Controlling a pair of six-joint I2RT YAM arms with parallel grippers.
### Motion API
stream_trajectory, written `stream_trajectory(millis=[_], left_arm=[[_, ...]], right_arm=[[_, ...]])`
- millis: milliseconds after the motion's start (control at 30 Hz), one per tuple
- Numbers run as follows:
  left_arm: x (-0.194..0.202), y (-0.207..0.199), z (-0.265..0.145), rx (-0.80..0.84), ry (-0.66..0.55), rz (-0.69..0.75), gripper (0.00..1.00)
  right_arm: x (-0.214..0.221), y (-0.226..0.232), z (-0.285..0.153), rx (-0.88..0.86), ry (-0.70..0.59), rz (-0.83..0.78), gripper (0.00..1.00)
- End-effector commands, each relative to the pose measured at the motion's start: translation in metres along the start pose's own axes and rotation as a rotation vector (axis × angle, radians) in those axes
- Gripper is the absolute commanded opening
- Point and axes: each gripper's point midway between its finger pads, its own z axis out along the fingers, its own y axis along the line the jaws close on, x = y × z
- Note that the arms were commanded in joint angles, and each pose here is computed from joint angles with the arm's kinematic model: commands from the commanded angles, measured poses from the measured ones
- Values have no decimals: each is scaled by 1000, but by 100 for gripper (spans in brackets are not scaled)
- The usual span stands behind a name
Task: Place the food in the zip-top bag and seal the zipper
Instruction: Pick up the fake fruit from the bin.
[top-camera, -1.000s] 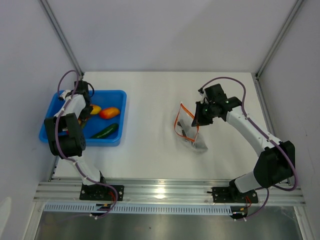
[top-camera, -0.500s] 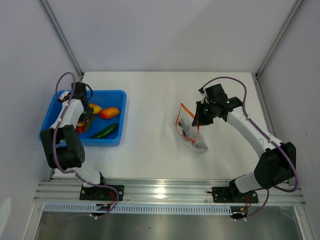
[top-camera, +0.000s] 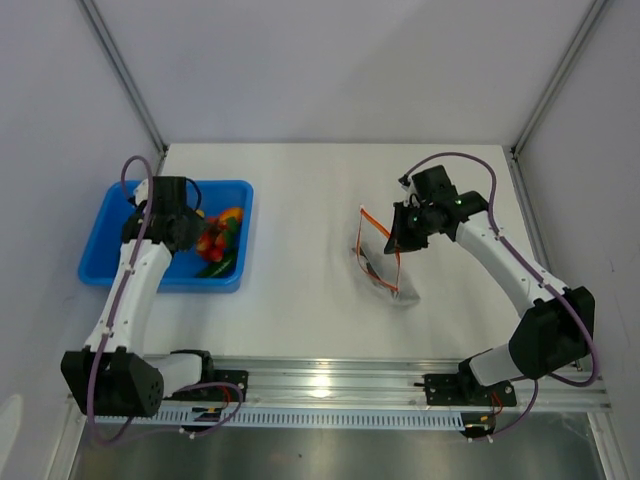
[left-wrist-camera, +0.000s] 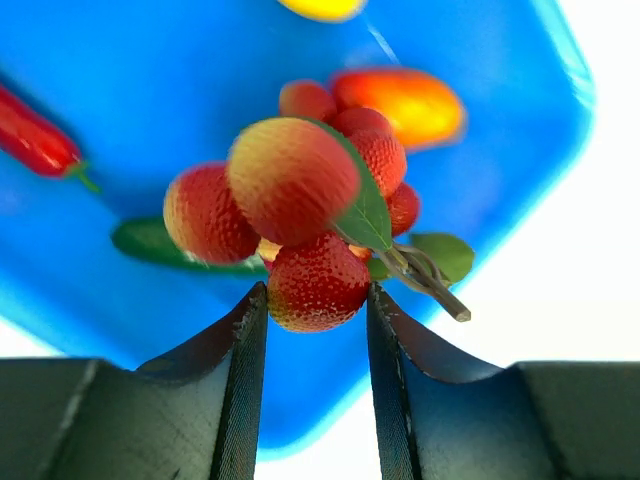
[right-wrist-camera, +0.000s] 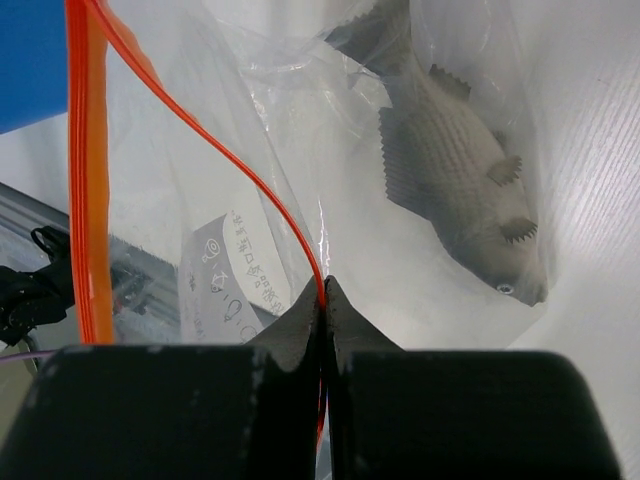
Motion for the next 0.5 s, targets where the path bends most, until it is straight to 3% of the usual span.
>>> stream_trajectory(millis=[0,267,467], left_arm=[[12,-8,-35,93,25,-37,1],[13,8,-126,292,-22,-100,0],[36,-15,-177,563,70,-10,1]], right_arm=[[-12,16,-26,-44,-61,-2,0],[-15,23,-32,-73,-91,10,0],[-13,18,-28,-57,-95,0,0]])
